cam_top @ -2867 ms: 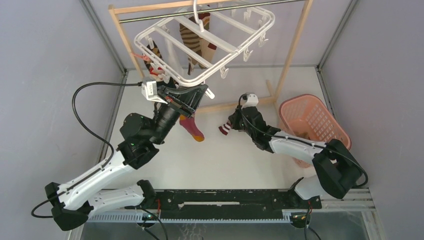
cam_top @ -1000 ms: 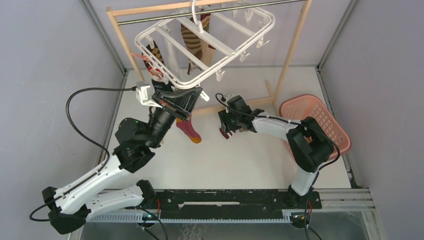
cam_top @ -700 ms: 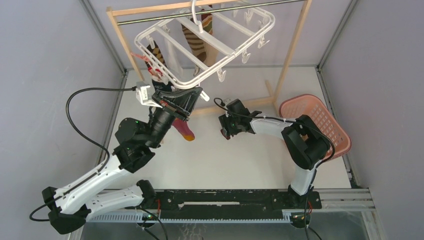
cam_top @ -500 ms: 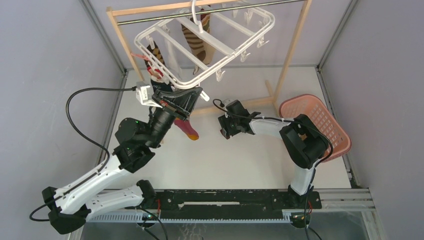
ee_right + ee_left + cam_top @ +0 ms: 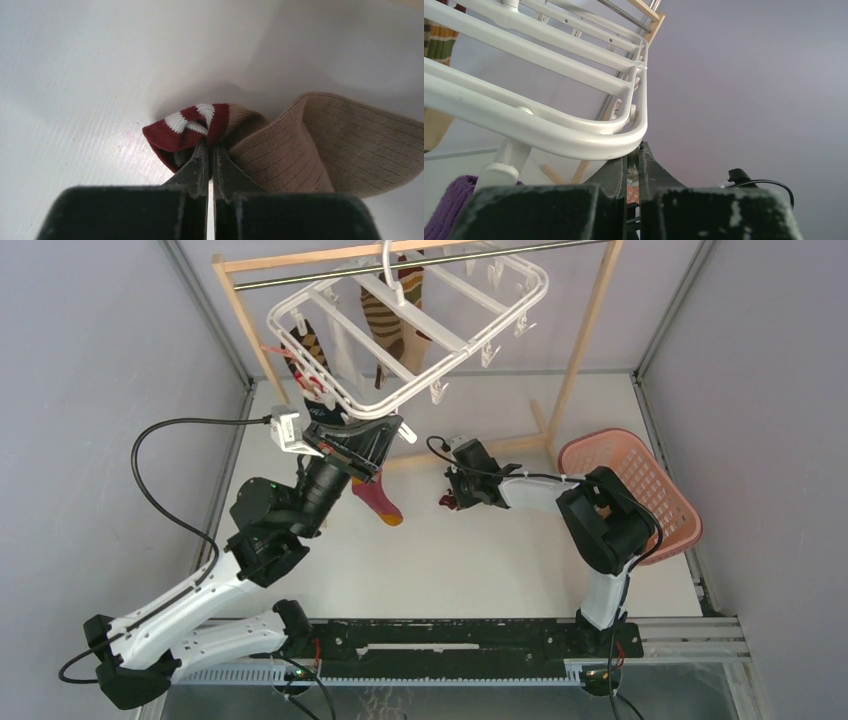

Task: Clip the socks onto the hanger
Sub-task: Adjust the sock at the center of the board.

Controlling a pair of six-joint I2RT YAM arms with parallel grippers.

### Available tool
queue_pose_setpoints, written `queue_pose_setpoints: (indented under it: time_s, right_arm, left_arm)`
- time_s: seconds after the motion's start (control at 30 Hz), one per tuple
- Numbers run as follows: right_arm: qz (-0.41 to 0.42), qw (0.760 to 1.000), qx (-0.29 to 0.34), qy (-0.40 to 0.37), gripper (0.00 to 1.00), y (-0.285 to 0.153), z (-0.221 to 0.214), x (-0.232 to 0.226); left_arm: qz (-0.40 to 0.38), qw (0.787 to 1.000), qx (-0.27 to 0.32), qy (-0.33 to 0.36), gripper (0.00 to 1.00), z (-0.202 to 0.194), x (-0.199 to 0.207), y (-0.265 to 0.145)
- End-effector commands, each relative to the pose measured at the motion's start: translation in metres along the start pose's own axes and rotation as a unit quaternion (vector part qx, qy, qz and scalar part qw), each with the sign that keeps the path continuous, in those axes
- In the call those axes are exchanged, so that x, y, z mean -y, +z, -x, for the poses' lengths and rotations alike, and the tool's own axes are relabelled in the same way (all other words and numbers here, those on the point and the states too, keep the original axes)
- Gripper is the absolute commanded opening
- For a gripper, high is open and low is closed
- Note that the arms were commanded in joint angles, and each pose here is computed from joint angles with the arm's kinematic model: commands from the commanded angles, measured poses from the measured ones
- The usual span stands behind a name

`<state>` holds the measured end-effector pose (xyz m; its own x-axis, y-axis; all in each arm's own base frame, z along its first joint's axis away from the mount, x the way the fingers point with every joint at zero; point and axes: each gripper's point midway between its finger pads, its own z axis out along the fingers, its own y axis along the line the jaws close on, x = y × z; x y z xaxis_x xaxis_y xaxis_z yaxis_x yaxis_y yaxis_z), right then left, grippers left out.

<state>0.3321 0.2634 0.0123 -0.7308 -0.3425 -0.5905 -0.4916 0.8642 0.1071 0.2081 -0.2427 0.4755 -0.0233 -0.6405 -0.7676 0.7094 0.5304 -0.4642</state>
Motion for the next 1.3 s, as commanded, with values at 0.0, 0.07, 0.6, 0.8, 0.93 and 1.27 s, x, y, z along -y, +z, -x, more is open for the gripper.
queue_pose_setpoints:
  time_s: [0.0,0.07,0.6,0.8,0.93,1.27]
  right_arm:
    - [-0.005,0.999,-0.034,0.0,0.0,-0.002,-0.026,0.002]
    - [0.0,1.0,-0.022,0.002,0.0,-0.009,-0.021,-0.001]
    - [0.063,0.98,0.187,0.013,0.0,-0.157,0.082,-0.029]
    - [0.104,0.958,0.268,0.001,0.0,-0.227,0.124,-0.046]
    - [0.063,0.97,0.234,-0.004,0.0,-0.203,0.114,-0.031]
    - [-0.039,0.983,0.154,0.093,0.0,-0.105,0.073,-0.022]
  left_arm:
    - [-0.011,1.0,-0.011,0.009,0.0,-0.007,0.002,-0.006]
    - [-0.012,1.0,-0.01,0.008,0.0,-0.007,0.002,-0.006]
    - [-0.018,1.0,-0.015,0.005,0.0,-0.011,0.005,-0.003]
    - [-0.024,0.999,-0.024,0.005,0.0,-0.017,0.007,0.002]
    - [-0.029,0.999,-0.021,0.001,0.0,-0.015,0.009,0.001]
    - [-0.019,1.0,-0.024,0.005,0.0,-0.016,0.004,-0.001]
